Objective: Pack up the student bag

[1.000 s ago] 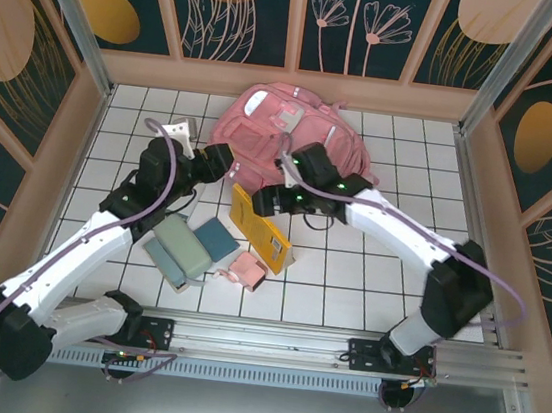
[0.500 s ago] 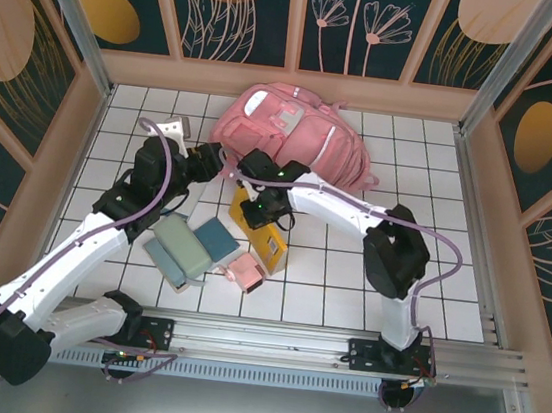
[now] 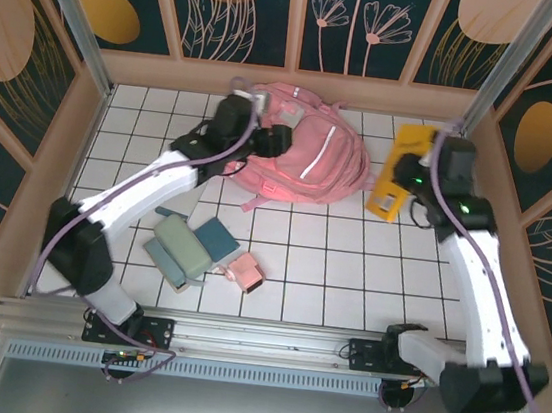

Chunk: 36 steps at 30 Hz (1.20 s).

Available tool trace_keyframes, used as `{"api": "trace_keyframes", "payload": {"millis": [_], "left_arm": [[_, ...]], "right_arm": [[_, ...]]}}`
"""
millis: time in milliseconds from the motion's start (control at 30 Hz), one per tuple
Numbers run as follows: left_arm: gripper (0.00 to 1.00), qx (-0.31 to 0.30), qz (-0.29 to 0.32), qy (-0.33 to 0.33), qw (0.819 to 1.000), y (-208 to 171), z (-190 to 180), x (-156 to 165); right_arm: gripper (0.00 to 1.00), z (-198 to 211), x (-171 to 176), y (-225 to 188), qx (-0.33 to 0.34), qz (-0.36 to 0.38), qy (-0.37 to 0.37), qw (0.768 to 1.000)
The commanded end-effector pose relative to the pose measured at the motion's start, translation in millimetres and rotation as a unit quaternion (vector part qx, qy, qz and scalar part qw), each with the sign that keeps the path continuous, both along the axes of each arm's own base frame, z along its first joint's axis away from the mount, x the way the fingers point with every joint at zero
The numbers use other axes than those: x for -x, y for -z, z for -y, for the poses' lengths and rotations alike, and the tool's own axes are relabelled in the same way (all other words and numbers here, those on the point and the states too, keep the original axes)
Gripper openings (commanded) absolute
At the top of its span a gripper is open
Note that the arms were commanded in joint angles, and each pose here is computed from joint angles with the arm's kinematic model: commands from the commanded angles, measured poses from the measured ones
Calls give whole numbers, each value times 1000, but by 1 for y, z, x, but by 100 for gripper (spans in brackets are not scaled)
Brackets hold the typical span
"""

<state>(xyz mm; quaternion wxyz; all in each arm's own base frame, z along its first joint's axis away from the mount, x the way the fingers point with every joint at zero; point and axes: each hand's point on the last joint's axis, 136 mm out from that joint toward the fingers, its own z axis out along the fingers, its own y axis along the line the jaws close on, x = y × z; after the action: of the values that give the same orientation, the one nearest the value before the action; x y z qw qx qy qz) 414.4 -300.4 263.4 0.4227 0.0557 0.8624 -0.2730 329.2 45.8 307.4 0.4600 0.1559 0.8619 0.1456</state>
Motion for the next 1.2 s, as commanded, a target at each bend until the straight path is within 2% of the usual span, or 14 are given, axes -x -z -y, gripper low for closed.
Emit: {"api": "trace_keyframes", "payload": {"millis": [0,233,400,667,900,1100,1167], "left_arm": [[76,-84,-13,9,996,31,25,-10],[86,-143,-42,30,988,92,84,-51],[98,-131,-43,54,989,115,118,-73],[94,-199,-27,43,979,159,120,-102],[90,-206,-46,65,975,195,130,-94],[93,-271,-35,57,960,222,125,-90],[90,-282,-39,55,957,231,122,-90]], "right_arm": [[0,16,9,-3,-33,25,35,999],[0,27,27,-5,-45,46,47,997],[0,29,33,-6,-40,54,51,996],[0,21,35,-7,-50,60,34,996],[0,17,34,6,-49,48,28,997],[0,15,35,19,-54,35,21,998],[0,14,35,22,-56,32,21,998]]}}
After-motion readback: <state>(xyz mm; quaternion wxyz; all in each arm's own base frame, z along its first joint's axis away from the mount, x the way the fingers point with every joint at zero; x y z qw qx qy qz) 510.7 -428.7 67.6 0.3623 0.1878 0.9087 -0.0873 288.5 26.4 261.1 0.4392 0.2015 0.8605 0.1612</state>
